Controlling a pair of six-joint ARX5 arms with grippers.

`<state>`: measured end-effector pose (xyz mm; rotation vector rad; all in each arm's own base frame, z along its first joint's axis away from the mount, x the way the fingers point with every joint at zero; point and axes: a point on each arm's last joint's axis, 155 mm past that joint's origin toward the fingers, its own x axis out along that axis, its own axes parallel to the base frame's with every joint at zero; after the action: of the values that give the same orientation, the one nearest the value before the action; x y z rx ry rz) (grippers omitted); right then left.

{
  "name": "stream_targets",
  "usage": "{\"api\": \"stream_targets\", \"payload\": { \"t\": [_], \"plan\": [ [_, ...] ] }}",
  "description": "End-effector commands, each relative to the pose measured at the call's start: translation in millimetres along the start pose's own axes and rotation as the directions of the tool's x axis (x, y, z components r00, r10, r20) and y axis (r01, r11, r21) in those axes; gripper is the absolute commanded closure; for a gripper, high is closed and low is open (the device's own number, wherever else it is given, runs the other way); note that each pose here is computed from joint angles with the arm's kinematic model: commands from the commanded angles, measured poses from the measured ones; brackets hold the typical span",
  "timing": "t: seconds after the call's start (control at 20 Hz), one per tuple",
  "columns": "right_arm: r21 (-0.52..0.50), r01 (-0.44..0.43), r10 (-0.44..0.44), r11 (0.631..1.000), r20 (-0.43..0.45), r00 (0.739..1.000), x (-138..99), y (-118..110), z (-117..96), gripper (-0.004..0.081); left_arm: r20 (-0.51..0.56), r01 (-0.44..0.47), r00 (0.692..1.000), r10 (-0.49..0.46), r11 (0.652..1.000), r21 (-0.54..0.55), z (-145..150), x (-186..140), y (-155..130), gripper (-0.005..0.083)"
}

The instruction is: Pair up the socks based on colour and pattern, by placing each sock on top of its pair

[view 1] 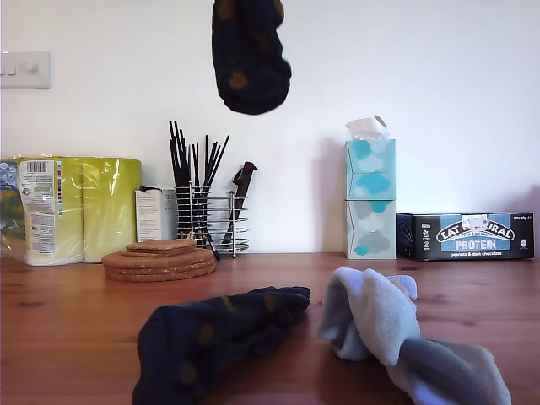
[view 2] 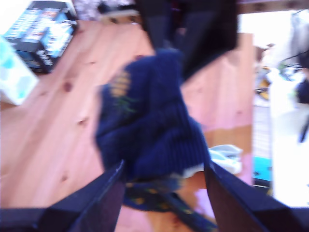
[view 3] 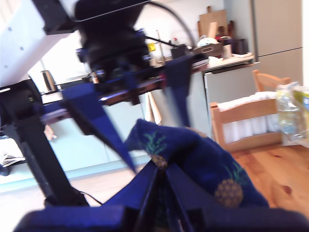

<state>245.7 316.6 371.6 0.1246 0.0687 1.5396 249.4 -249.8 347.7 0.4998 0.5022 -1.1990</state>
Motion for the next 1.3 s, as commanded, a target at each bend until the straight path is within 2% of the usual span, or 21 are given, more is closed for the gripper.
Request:
{"api": "stream_targets", "payload": {
  "t": [0.0, 0.1, 0.25, 0.3, 0.5, 0.65, 0.7, 0.75, 0.85, 0.9, 1.1, 1.25],
  "plan": [
    [-0.011, -0.013, 0.013, 1.0, 0.007, 1.0, 3.2, 3.9, 4.0, 0.0783, -0.025, -0.007, 1.0, 0.007, 1.0, -0.007, -5.0, 8.0, 5.3, 0.0321],
    [-0.01, -0.019, 0.019, 1.0, 0.006, 1.0, 4.5, 5.7, 3.6, 0.0783, -0.041, -0.032, 0.999, 0.032, 0.999, -0.005, -7.9, 7.9, 10.0, 0.0417],
    [0.001, -0.018, 0.018, 1.0, 0.001, 1.0, 4.6, 5.6, 2.1, 0.0783, -0.036, -0.031, 0.999, 0.031, 1.0, 0.001, -6.9, 8.0, 10.0, 0.0684],
    [0.007, -0.016, 0.016, 1.0, -0.002, 1.0, 4.6, 5.1, 1.1, 0.0783, -0.026, -0.021, 0.999, 0.021, 1.0, 0.01, -4.9, 8.1, 8.3, 0.072],
    [0.022, -0.012, 0.012, 1.0, -0.011, 1.0, 4.6, 4.2, -1.7, 0.0783, 0.017, 0.034, 0.999, -0.035, 0.999, 0.019, 3.3, 8.0, -1.8, 0.0707],
    [0.032, -0.01, 0.011, 0.999, -0.017, 1.0, 4.6, 3.9, -3.8, 0.0783, 0.033, 0.055, 0.998, -0.056, 0.998, 0.021, 6.5, 7.8, -5.6, 0.0568],
    [0.035, -0.011, 0.011, 0.999, -0.018, 1.0, 4.6, 3.9, -4.2, 0.0783, 0.038, 0.052, 0.998, -0.052, 0.998, 0.022, 7.7, 7.8, -4.7, 0.0562],
    [0.036, -0.01, 0.011, 0.999, -0.019, 1.0, 4.5, 3.8, -4.5, 0.0783, 0.043, 0.049, 0.998, -0.05, 0.999, 0.023, 9.0, 7.8, -3.9, 0.0597],
    [0.045, -0.011, 0.012, 0.999, -0.025, 1.0, 4.7, 4.0, -6.2, 0.0783, 0.059, 0.037, 0.997, -0.039, 0.999, 0.037, 13.3, 7.7, -1.2, 0.0761],
    [0.052, -0.015, 0.016, 0.999, -0.03, 0.999, 5.7, 5.4, -7.9, 0.0783, 0.071, 0.028, 0.997, -0.031, 0.998, 0.049, 16.6, 7.5, 0.9, 0.0791],
    [0.068, -0.019, 0.022, 0.998, -0.042, 0.999, 7.2, 7.2, -11.6, 0.0778, 0.077, -0.017, 0.997, 0.012, 0.998, 0.063, 19.5, 7.4, 10.1, 0.0794],
    [0.072, -0.012, 0.015, 0.997, -0.044, 0.999, 6.0, 5.3, -12.4, 0.0671, 0.047, -0.046, 0.998, 0.043, 0.997, 0.055, 13.4, 7.6, 15.4, 0.0794]
  ]
}}
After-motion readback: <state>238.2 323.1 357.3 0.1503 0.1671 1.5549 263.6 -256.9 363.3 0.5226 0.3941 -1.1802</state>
